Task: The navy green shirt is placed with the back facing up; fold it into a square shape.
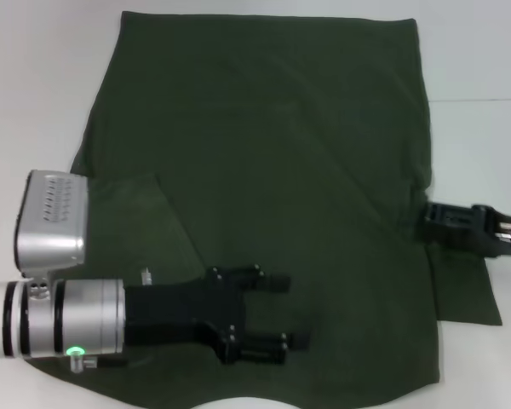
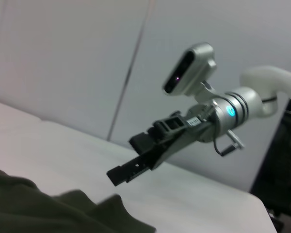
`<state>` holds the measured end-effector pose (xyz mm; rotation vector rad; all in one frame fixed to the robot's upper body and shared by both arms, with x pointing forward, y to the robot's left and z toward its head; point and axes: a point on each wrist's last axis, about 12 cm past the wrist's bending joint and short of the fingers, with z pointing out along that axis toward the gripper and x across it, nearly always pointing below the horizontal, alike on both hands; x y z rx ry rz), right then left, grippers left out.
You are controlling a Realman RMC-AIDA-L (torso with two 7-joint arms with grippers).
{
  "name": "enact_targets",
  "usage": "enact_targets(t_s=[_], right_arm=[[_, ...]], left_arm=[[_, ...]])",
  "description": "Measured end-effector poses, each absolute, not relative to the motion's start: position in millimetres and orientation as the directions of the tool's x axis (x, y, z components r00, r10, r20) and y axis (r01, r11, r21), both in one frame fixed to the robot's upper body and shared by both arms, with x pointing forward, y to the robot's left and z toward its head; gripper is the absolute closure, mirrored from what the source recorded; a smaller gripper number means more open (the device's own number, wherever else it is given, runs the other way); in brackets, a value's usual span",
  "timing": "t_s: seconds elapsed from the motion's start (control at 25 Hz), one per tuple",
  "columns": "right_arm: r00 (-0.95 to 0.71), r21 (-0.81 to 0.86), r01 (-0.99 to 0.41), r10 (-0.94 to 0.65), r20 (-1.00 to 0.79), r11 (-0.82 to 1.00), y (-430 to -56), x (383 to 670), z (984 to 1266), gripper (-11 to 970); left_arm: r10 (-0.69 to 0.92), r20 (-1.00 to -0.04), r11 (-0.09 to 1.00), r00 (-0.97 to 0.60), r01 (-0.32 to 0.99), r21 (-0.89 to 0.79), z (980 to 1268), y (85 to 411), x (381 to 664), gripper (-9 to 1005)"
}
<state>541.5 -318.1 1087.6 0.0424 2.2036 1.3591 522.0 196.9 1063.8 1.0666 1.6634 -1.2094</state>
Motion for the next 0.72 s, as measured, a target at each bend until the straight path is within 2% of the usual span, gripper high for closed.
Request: enact_targets(t_s=[0.36, 0.72], right_arm=[[-0.831, 0.841, -0.113, 0.414, -0.373, 0.530, -352, 520, 1072, 123], [-0.817, 0.812, -0.020, 0.459, -0.350, 0.584, -378, 512, 1067, 123]], left_arm=[[0.266, -0.921, 0.159, -0.284, 0.955, -0.249, 1061, 190, 527, 148], [0.275, -0.916, 0.161, -0.291, 0.954, -0.254, 1060, 189, 527, 149]])
